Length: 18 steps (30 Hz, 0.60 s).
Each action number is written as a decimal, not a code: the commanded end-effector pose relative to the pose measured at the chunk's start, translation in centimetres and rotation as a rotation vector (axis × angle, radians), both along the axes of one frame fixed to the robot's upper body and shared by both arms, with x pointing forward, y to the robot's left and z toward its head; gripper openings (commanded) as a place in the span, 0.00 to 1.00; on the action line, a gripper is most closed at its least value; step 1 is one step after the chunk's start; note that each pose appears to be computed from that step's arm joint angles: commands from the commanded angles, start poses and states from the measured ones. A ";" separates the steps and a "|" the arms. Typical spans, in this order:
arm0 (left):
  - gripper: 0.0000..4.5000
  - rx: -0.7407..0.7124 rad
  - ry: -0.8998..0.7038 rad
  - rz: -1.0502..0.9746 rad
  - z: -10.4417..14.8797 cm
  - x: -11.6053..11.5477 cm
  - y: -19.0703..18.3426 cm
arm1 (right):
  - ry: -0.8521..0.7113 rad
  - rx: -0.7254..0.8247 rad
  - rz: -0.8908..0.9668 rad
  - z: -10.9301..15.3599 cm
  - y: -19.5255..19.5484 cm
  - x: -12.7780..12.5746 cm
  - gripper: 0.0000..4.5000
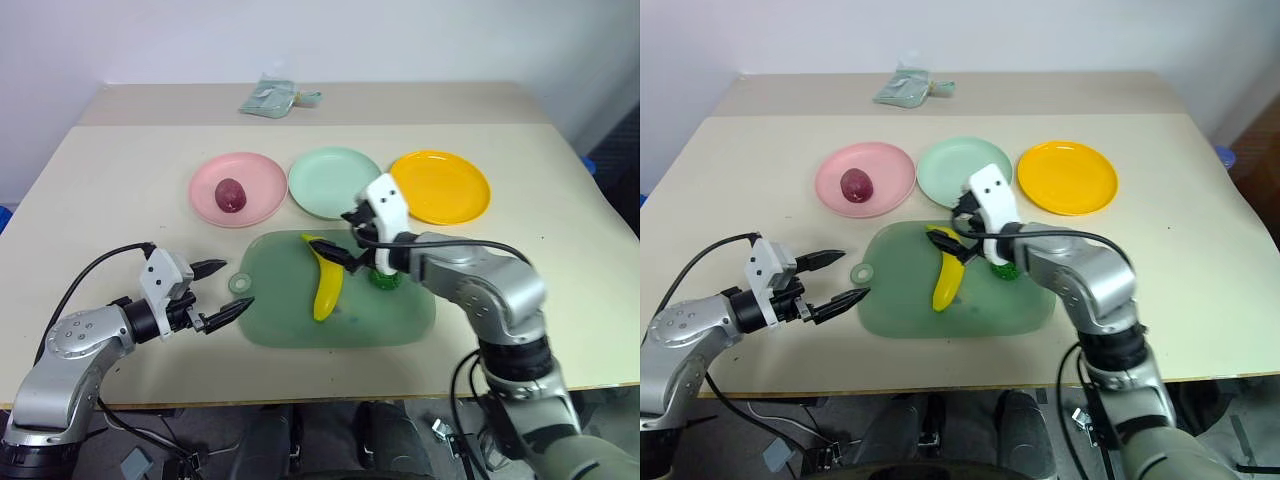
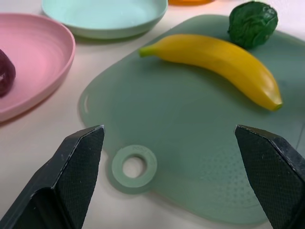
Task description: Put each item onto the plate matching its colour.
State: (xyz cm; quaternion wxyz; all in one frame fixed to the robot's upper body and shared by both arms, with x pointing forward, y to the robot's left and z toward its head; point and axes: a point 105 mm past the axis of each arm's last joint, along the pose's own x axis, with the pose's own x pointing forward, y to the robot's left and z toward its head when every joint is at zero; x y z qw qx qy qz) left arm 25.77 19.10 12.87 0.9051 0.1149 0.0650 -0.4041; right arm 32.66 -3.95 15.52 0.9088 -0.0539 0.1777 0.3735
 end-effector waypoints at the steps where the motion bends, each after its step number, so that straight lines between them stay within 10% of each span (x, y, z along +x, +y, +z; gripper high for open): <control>1: 0.99 -0.004 -0.057 0.012 0.9 -0.3 0.3 | 0.025 -0.069 -0.039 -0.6 0.5 0.1 1.00; 9: 0.99 -0.015 -0.065 0.027 0.8 -0.5 0.3 | 0.052 -0.192 -0.070 -2.4 0.9 0.3 1.00; 16: 1.00 -0.022 -0.072 0.028 0.8 -0.4 0.1 | 0.054 -0.201 -0.053 -2.5 1.7 0.4 0.37; 18: 1.00 -0.023 -0.074 0.029 0.8 -0.4 0.1 | 0.041 -0.198 -0.051 -2.3 1.8 0.6 0.37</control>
